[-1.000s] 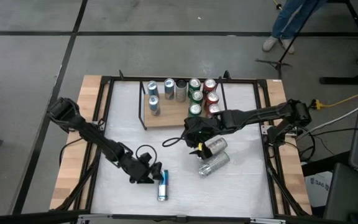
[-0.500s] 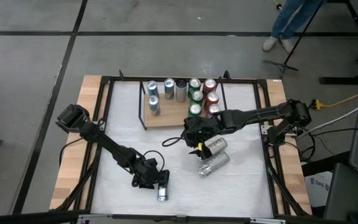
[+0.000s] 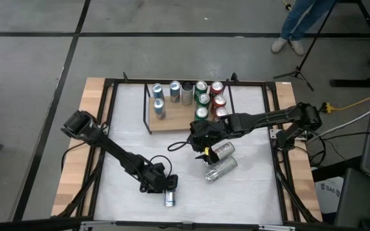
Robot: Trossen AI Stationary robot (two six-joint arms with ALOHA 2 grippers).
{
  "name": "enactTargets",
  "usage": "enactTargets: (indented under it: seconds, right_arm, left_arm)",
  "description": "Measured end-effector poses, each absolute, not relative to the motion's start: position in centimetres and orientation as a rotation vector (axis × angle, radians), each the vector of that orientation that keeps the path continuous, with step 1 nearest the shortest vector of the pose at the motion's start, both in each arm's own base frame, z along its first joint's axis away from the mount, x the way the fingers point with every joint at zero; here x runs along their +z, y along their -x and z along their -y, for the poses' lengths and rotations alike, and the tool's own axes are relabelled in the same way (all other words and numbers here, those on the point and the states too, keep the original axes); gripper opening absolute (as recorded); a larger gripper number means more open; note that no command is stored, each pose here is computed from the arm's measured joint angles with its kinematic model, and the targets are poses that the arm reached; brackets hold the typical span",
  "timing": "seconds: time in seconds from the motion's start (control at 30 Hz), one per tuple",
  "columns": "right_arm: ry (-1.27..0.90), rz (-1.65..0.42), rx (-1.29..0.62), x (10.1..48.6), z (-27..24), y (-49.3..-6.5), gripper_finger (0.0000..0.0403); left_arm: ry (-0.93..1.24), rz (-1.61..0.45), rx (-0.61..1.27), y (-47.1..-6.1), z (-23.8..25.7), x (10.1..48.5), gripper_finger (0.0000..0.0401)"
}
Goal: Sort soda cans
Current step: Put the blue soda can on the shelf and align with the other blue soda can
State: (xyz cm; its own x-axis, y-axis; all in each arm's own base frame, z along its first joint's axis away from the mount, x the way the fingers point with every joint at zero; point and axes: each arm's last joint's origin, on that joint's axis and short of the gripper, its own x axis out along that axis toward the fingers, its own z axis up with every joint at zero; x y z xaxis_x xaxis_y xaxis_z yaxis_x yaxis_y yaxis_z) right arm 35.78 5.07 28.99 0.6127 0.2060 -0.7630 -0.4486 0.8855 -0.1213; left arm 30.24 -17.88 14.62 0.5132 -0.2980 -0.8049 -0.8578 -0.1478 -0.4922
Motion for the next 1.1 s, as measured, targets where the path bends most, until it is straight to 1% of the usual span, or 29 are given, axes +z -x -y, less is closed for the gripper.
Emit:
enactTargets:
  seconds: [0.13,0.27,0.47,0.63,0.83,1.1]
  right_arm:
    - [0.316,-0.831,0.385,29.0,-5.1,-35.8,0.039]
    - [0.316,-0.831,0.385,29.0,-5.1,-35.8,0.039]
    - [0.316,-0.831,0.385,29.0,-5.1,-35.8,0.039]
    - [0.316,-0.831,0.385,29.0,-5.1,-35.8,0.039]
    - [0.33,-0.829,0.391,29.0,-5.1,-35.8,0.039]
    - [0.5,-0.817,0.475,28.9,-5.0,-35.5,0.039]
  left_arm:
    - [1.679,-0.949,0.679,-30.3,17.8,14.5,0.0293]
    - [1.642,-0.907,0.688,-30.4,17.4,14.4,0.0278]
    - [1.57,-0.86,0.673,-30.8,16.7,14.4,0.023]
    - [1.441,-0.809,0.632,-31.2,16.0,14.4,0.0197]
    - [1.162,-0.67,0.528,-32.4,14.7,15.0,0.0194]
    - [0.674,-0.541,0.298,-34.8,12.5,16.4,0.0195]
